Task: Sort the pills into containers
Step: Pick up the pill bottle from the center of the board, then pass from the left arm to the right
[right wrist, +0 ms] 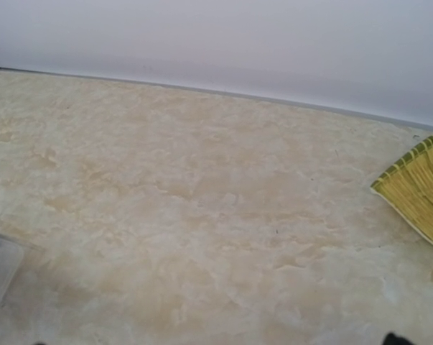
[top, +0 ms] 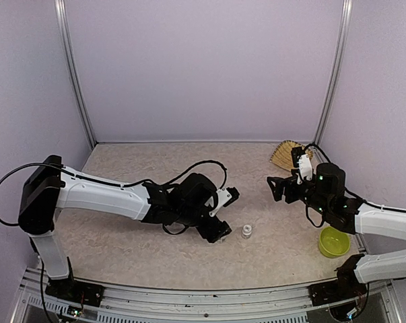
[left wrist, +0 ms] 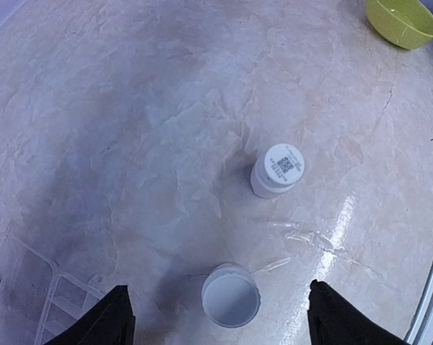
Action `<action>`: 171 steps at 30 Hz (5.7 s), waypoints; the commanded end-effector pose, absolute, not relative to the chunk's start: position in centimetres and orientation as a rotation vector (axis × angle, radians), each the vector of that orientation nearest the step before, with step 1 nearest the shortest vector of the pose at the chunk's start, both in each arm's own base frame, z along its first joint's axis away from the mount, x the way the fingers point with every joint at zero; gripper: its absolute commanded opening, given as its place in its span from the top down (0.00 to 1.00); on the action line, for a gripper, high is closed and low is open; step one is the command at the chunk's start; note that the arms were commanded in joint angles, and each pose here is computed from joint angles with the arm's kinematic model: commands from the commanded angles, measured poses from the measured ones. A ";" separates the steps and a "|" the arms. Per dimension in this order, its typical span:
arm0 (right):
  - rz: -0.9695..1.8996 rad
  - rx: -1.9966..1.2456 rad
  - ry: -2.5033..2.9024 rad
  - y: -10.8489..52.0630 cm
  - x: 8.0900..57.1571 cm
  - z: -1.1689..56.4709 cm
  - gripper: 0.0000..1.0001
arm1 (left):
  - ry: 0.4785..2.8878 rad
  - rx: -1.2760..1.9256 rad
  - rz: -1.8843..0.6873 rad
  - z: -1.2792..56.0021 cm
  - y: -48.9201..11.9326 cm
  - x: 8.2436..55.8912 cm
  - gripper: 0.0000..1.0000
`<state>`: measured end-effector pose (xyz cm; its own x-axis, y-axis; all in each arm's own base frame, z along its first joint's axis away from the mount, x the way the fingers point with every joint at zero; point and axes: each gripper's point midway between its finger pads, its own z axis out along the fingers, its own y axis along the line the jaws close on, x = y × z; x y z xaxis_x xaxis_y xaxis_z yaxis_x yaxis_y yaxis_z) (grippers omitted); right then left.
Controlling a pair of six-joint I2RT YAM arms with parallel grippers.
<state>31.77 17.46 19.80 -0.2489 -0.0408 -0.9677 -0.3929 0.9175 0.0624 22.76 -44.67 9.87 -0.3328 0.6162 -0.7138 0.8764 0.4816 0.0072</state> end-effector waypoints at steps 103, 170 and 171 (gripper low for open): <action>0.827 -0.716 1.551 24.5 25.8 22.9 0.00 | 1.838 1.207 -0.732 16.9 -44.2 20.2 0.94; 1.535 -1.026 1.156 36.9 15.6 29.4 0.72 | 1.385 0.847 -1.121 31.0 -41.2 16.2 0.90; 1.513 -1.022 1.159 36.9 15.8 29.4 0.73 | 1.409 0.832 -1.137 30.9 -41.4 16.3 0.90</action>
<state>14.52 36.60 29.24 -0.2694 0.1736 -0.9472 -0.9499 -0.2097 0.2318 14.84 -40.67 29.92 -0.0710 -0.0734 -0.9948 0.9677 0.2366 -0.0865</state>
